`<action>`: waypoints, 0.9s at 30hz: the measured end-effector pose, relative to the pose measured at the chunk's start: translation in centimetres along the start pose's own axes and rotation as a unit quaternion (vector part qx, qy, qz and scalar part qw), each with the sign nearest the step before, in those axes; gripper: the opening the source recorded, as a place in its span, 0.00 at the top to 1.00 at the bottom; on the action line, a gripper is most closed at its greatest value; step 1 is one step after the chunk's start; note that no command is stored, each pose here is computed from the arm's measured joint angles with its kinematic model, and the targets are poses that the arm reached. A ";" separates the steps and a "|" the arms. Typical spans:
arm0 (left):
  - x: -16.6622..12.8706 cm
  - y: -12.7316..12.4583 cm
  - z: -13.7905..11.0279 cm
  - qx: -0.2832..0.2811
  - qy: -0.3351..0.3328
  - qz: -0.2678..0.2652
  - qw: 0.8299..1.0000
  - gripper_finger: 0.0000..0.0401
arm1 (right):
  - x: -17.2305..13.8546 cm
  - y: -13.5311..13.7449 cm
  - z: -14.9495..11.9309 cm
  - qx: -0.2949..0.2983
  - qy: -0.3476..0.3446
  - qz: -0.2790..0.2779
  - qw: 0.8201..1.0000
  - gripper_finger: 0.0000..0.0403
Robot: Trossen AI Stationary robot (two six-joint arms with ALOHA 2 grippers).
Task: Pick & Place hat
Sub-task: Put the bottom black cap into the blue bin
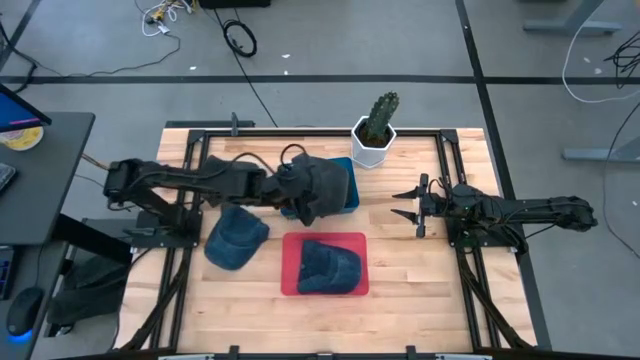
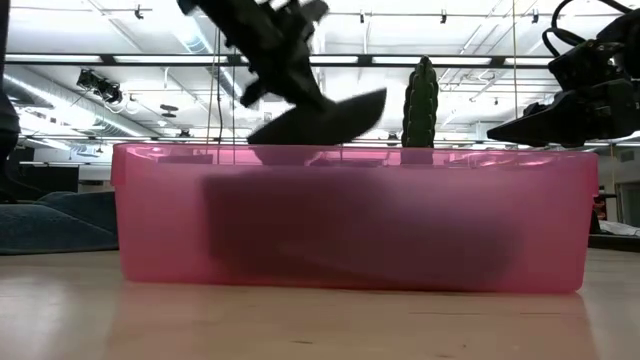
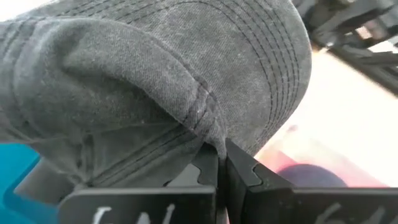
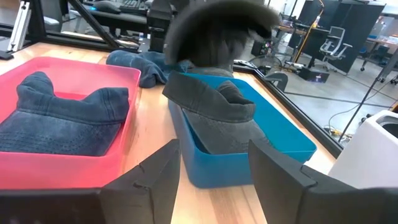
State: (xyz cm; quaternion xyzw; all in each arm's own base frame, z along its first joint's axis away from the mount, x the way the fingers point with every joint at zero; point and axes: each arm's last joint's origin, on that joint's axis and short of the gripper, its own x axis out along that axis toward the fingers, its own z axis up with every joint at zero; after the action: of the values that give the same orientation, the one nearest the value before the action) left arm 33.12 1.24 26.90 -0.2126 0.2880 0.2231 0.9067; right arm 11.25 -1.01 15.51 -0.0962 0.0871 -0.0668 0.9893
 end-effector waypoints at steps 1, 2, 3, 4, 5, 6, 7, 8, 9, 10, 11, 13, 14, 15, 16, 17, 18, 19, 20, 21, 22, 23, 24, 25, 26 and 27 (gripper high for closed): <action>0.8 0.2 0.0 0.002 0.001 0.002 1.000 0.99 | 0.0 0.0 0.0 0.000 0.000 0.000 1.000 0.52; 1.5 0.4 0.0 0.001 0.002 0.005 1.000 0.99 | 0.0 0.0 0.0 0.000 0.000 0.000 1.000 0.52; 2.2 0.7 -0.2 0.000 0.007 0.012 1.000 0.99 | 0.0 0.0 0.0 0.000 0.000 0.000 1.000 0.52; 3.0 1.0 -0.2 -0.002 0.009 0.018 1.000 0.99 | 0.0 0.0 0.0 0.000 0.000 0.000 1.000 0.52; 3.7 1.3 -0.3 -0.004 0.014 0.022 1.000 0.99 | 0.0 0.0 0.0 0.000 0.000 0.000 1.000 0.52; 4.5 1.7 -0.6 -0.005 0.024 0.031 0.999 0.99 | 0.0 0.0 0.0 0.000 0.000 0.000 1.000 0.52; 5.2 2.1 -0.7 -0.006 0.029 0.039 0.999 0.99 | 0.0 0.0 0.0 0.000 0.000 0.000 1.000 0.52; 5.8 2.5 -0.9 -0.008 0.036 0.045 0.998 0.99 | 0.0 0.0 0.0 0.000 0.000 0.000 1.000 0.52; 6.4 2.9 -1.1 -0.010 0.042 0.052 0.998 0.99 | 0.0 0.0 0.0 0.000 0.000 0.000 1.000 0.52; 6.9 3.2 -1.2 -0.013 0.046 0.056 0.997 0.99 | 0.0 0.0 0.0 0.000 0.000 0.000 1.000 0.52; 7.3 3.5 -1.2 -0.014 0.048 0.059 0.997 0.99 | 0.0 0.0 0.0 0.000 0.000 0.000 1.000 0.52; 8.0 4.1 -1.2 -0.018 0.051 0.063 0.997 0.99 | 0.0 0.0 0.0 0.000 0.000 0.000 1.000 0.52; 8.2 4.4 -1.2 -0.022 0.055 0.059 0.996 0.99 | 0.0 0.0 0.0 0.000 0.000 0.000 1.000 0.52; 8.3 4.7 -1.0 -0.026 0.057 0.054 0.997 0.99 | 0.0 0.0 0.0 0.000 0.000 0.000 1.000 0.52; 8.4 4.9 -0.9 -0.030 0.056 0.050 0.997 0.99 | 0.0 0.0 0.0 0.000 0.000 0.000 1.000 0.52; 8.5 5.1 -0.7 -0.033 0.056 0.048 0.997 0.99 | 0.0 0.0 0.0 0.000 0.000 0.000 1.000 0.52; 8.5 5.3 -0.6 -0.035 0.055 0.049 0.997 0.99 | 0.0 0.0 0.0 0.000 0.000 0.000 1.000 0.52; 8.4 5.5 -0.5 -0.034 0.054 0.050 0.997 0.99 | 0.0 0.0 0.0 0.000 0.000 0.000 1.000 0.52; 8.4 5.7 -0.4 -0.030 0.053 0.052 0.997 0.99 | 0.0 0.0 0.0 0.000 0.000 0.000 1.000 0.52; 8.4 5.9 -0.3 -0.030 0.050 0.055 0.997 0.99 | 0.0 0.0 0.0 0.000 0.000 0.000 1.000 0.52; 8.4 6.2 -0.2 -0.033 0.050 0.058 0.996 0.99 | 0.0 0.0 0.0 0.000 0.000 0.000 1.000 0.52; 8.5 6.5 -0.1 -0.036 0.050 0.061 0.996 0.99 | 0.0 0.0 0.0 0.000 0.000 0.000 1.000 0.52; 8.5 6.8 0.1 -0.039 0.049 0.065 0.996 0.99 | 0.0 0.0 0.0 0.000 0.000 0.000 1.000 0.52; 8.5 7.2 0.2 -0.041 0.047 0.069 0.996 0.99 | 0.0 0.0 0.0 0.000 0.000 0.000 1.000 0.52; 8.6 7.5 0.4 -0.042 0.046 0.073 0.995 0.99 | 0.0 0.0 0.0 0.000 0.000 0.000 1.000 0.52; 8.6 7.7 0.5 -0.044 0.045 0.077 0.995 0.99 | 0.0 0.0 0.0 0.000 0.000 0.000 1.000 0.52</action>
State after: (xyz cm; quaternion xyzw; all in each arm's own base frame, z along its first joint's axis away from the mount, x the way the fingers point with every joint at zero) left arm 35.55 10.16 19.96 -0.2393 0.3337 0.2948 0.8628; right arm 11.25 -1.01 15.51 -0.0962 0.0871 -0.0669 0.9893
